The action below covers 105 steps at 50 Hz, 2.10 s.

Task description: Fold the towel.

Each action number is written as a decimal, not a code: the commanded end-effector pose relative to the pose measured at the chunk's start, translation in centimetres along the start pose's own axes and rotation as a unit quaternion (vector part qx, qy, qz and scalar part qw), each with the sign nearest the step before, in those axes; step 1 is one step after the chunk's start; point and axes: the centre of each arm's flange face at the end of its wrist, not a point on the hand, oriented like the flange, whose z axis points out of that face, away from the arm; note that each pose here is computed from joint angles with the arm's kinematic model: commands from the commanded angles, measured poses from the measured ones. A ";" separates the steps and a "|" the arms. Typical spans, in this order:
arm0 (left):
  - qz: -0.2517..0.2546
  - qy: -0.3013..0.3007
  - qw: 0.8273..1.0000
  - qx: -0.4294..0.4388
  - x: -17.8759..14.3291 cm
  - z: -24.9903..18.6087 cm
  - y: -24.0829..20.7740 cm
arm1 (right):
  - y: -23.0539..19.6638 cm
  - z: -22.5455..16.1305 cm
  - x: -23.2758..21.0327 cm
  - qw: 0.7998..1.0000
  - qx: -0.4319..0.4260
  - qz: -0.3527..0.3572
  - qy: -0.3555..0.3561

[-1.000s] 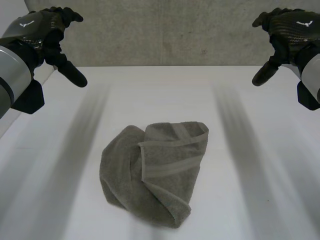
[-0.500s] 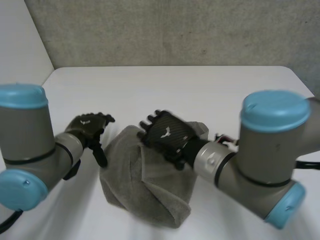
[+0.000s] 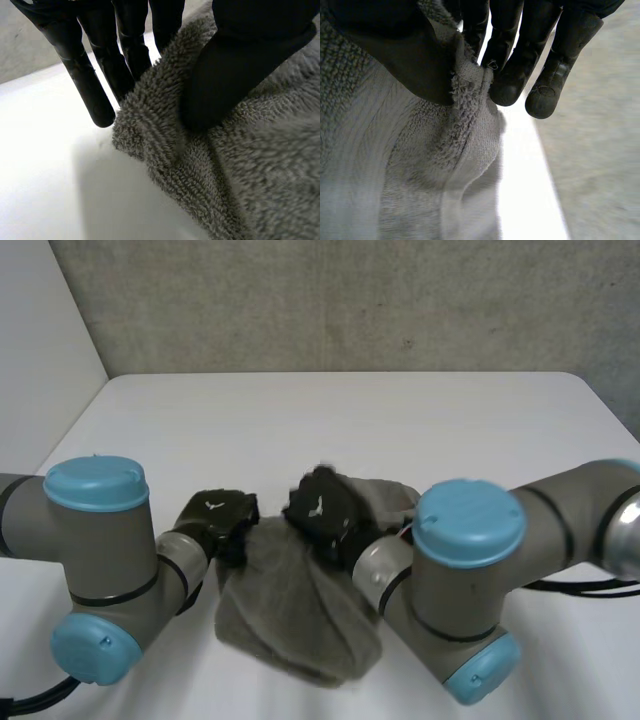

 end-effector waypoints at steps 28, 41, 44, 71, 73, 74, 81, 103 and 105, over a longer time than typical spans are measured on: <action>-0.046 0.008 0.921 0.388 1.8 -18.8 -22.7 | -8.6 -15.8 19.8 0.965 0.016 0.086 0.249; -0.028 0.002 0.989 0.147 2.6 -5.7 -10.9 | -0.8 -11.4 13.1 0.979 -0.103 0.139 0.106; -0.028 -0.008 0.993 0.111 2.0 -2.9 -8.8 | 1.5 -9.6 12.6 0.976 -0.130 0.146 0.093; 0.056 -0.045 0.984 0.164 0.7 2.6 -11.6 | 11.5 -0.8 14.3 0.933 -0.192 0.169 0.253; 0.056 -0.045 0.985 0.159 0.6 0.9 -11.8 | 11.6 -1.0 14.3 0.932 -0.197 0.168 0.252; 0.055 -0.044 0.986 0.152 0.6 -0.8 -11.6 | 11.9 -1.2 14.3 0.931 -0.202 0.170 0.252; 0.059 -0.033 0.992 0.109 1.1 -8.5 -8.0 | 13.0 -2.0 13.6 0.928 -0.222 0.177 0.243; 0.067 0.067 0.995 -0.005 5.9 -14.3 1.4 | 13.8 -2.3 12.7 0.926 -0.234 0.180 0.234; 0.063 0.072 0.995 -0.013 6.2 -14.2 1.8 | 13.9 -2.3 12.5 0.926 -0.236 0.180 0.233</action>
